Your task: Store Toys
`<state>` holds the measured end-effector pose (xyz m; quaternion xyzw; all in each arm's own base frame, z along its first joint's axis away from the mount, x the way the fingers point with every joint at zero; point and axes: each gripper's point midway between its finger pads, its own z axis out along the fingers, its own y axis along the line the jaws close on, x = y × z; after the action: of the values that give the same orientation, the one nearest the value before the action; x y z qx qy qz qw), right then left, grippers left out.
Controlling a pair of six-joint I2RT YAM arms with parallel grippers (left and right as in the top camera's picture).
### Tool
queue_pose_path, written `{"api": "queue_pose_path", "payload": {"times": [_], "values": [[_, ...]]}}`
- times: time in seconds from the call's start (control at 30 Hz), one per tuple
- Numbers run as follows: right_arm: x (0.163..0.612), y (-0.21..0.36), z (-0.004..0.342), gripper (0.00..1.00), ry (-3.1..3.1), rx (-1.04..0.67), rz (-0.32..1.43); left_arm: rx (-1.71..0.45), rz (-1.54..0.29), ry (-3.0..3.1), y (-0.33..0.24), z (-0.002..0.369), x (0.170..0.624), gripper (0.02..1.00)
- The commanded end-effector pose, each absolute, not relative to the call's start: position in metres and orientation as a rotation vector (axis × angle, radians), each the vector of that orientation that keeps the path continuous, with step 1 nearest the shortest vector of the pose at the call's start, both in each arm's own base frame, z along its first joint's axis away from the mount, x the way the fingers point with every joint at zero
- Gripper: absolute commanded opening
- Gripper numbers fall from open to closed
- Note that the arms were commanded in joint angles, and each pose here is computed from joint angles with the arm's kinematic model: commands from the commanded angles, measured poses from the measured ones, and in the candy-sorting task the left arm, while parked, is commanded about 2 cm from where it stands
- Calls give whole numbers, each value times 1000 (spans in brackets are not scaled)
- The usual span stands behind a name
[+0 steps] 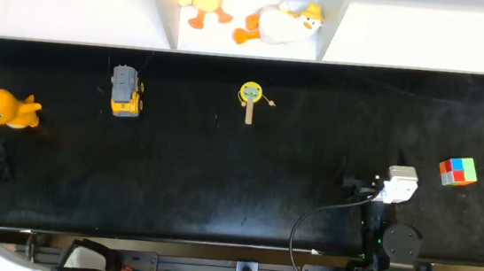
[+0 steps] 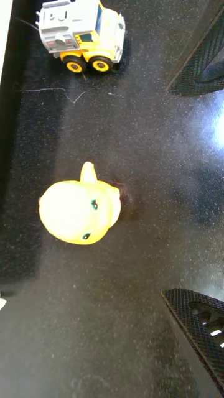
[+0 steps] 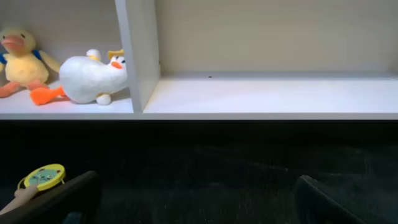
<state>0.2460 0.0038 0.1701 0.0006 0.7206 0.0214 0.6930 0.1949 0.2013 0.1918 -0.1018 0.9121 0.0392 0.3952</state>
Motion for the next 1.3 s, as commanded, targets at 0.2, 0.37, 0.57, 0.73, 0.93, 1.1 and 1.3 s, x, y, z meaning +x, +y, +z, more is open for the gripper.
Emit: {"api": "queue_pose_path", "payload": {"times": [0.2,0.37,0.57,0.73,0.93,1.1,1.3], "values": [[246,5,172,996,1600,-2,56,-186,110,2285,230,185,213,998],[246,5,172,996,1600,-2,57,-173,86,2294,237,173,221,998],[246,5,172,993,1600,-2,56,-123,87,2336,244,153,239,998],[246,5,172,996,1600,-2,56,-39,117,2326,245,148,261,998],[246,5,172,996,1600,-2,56,-30,141,2294,248,152,280,1000],[246,5,172,996,1600,-2,56,-31,126,2319,246,143,282,1000],[246,5,172,996,1600,-2,56,-77,98,2395,247,129,275,1000]]}}
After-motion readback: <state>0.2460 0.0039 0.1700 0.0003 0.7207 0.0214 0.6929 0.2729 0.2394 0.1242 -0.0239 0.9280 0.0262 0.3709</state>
